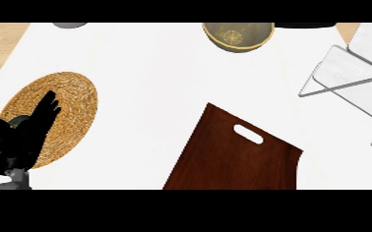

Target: Pick the lemon from the tray and place it in the tiered shelf

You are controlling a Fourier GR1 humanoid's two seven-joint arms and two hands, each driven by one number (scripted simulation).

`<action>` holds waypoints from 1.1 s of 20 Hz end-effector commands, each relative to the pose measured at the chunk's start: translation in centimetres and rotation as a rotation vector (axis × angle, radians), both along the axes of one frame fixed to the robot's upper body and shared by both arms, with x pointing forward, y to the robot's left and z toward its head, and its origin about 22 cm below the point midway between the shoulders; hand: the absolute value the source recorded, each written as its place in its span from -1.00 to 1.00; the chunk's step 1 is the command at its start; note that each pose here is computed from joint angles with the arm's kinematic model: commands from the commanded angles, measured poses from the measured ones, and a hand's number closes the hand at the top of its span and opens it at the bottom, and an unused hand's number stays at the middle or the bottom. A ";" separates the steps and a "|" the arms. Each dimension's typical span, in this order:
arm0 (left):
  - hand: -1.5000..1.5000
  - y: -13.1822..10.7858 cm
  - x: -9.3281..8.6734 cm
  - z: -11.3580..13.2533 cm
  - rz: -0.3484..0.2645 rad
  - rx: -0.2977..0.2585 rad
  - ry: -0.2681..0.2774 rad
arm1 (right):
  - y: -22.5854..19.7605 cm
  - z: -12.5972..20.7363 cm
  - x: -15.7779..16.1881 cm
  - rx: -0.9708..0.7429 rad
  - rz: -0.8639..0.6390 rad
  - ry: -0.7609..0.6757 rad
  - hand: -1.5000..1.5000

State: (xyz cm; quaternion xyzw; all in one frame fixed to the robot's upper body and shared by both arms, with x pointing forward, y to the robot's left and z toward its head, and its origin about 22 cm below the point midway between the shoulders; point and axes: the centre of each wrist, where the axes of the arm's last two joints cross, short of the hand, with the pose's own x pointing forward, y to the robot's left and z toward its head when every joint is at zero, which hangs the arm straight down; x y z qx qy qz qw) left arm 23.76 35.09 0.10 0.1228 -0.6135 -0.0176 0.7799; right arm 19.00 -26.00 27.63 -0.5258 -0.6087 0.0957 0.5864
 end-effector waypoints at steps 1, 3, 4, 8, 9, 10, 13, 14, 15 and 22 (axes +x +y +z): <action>0.00 -1.3 -0.5 -0.4 -0.007 0.008 0.001 | 0.0 2.5 -3.5 -0.005 -0.090 0.005 1.00; 0.00 -0.1 -0.6 -0.3 -0.008 -0.004 0.011 | -0.8 4.7 -2.7 -0.003 -0.128 -0.018 1.00; 0.00 -1.3 -0.7 -0.6 -0.007 -0.013 0.002 | -1.4 5.3 -1.1 -0.061 -0.161 0.020 1.00; 0.00 0.7 0.1 1.0 0.007 0.004 -0.012 | -2.8 6.5 -0.2 -0.130 -0.219 0.065 1.00; 0.00 0.5 -1.6 -0.1 -0.005 0.006 0.000 | -2.9 7.6 -0.2 -0.108 -0.213 0.063 1.00; 0.00 0.2 0.3 -0.5 0.009 -0.003 -0.005 | -4.1 7.6 0.3 -0.110 -0.215 0.074 1.00; 0.00 -0.5 -1.0 -1.0 -0.008 -0.019 -0.003 | -4.3 9.4 1.5 -0.148 -0.236 0.096 1.00; 0.00 1.7 -0.8 -0.5 0.001 -0.010 -0.005 | -4.4 9.1 2.0 -0.133 -0.235 0.097 1.00; 0.00 0.0 -0.4 0.1 -0.016 0.006 -0.008 | -4.1 9.6 2.3 -0.110 -0.228 0.074 1.00; 0.00 -0.5 0.2 -0.6 -0.022 -0.013 0.000 | -7.4 9.4 4.6 -0.202 -0.316 0.136 1.00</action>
